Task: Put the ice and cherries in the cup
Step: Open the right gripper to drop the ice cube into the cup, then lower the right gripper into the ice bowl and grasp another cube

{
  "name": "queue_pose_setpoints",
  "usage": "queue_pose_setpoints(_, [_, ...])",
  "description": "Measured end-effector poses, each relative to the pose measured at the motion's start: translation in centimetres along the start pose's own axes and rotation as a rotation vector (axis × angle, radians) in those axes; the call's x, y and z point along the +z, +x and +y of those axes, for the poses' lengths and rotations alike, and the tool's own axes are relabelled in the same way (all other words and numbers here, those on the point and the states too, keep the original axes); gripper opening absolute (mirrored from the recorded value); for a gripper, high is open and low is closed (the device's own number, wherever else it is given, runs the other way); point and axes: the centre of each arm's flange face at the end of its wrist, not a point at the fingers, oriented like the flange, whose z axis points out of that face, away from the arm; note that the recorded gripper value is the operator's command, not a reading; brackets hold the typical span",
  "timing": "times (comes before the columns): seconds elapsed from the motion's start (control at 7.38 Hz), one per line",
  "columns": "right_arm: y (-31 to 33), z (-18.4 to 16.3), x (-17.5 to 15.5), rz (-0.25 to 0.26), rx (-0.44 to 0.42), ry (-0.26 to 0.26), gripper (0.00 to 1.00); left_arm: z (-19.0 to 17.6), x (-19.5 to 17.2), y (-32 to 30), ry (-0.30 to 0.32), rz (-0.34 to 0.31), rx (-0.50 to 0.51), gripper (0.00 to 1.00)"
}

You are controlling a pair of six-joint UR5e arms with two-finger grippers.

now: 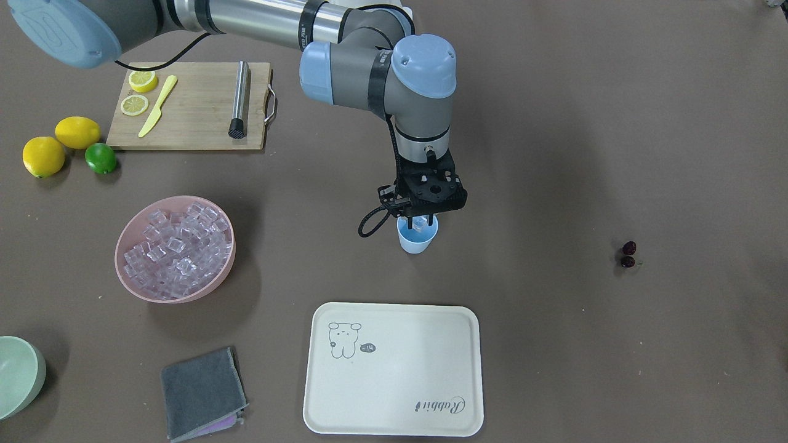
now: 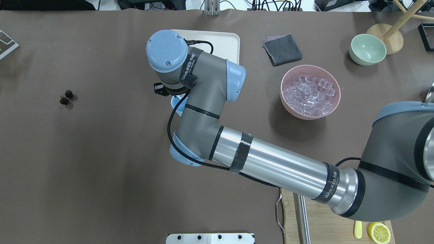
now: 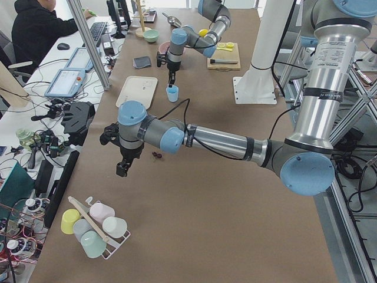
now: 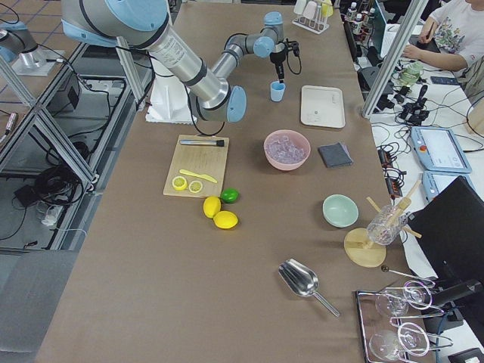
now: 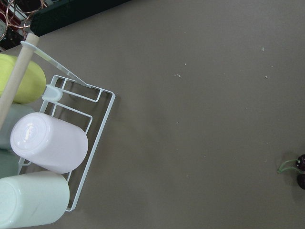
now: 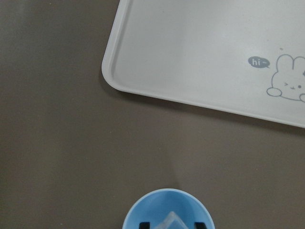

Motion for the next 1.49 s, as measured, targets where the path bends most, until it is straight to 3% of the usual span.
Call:
queue_pose_setpoints(0.14, [-0.1,0.3,0.3,0.0,-0.005,0.005,0.97,0.0,0.0,0.0,0.0,0.0,0.0,0.98])
queue_pose_setpoints(0.54, [1.7,-1.7,-0.1,0.022,-0.034,0.046,0.98,0.3,0.2,-0.2,-0.005,0.0,-0.005,0.98])
queue_pose_setpoints(0.81, [9.7,-6.1,-4.3,-0.026,-0.088,-0.022,0.98,0.3,0.5,-0.4,-0.011,-0.001,-0.007,0.98])
queue_pose_setpoints(1.08, [23.5,-3.7,-7.7,-0.062,-0.286,-0.07,0.98,0.3,0.7,-0.5,-0.014,-0.002,-0.009,0.98])
queue_pose_setpoints(1.49, [37.6,2.3,-6.9,-0.017,-0.585,-0.125,0.96,0.5,0.8,-0.6,-0.016,-0.002,-0.01,0.98])
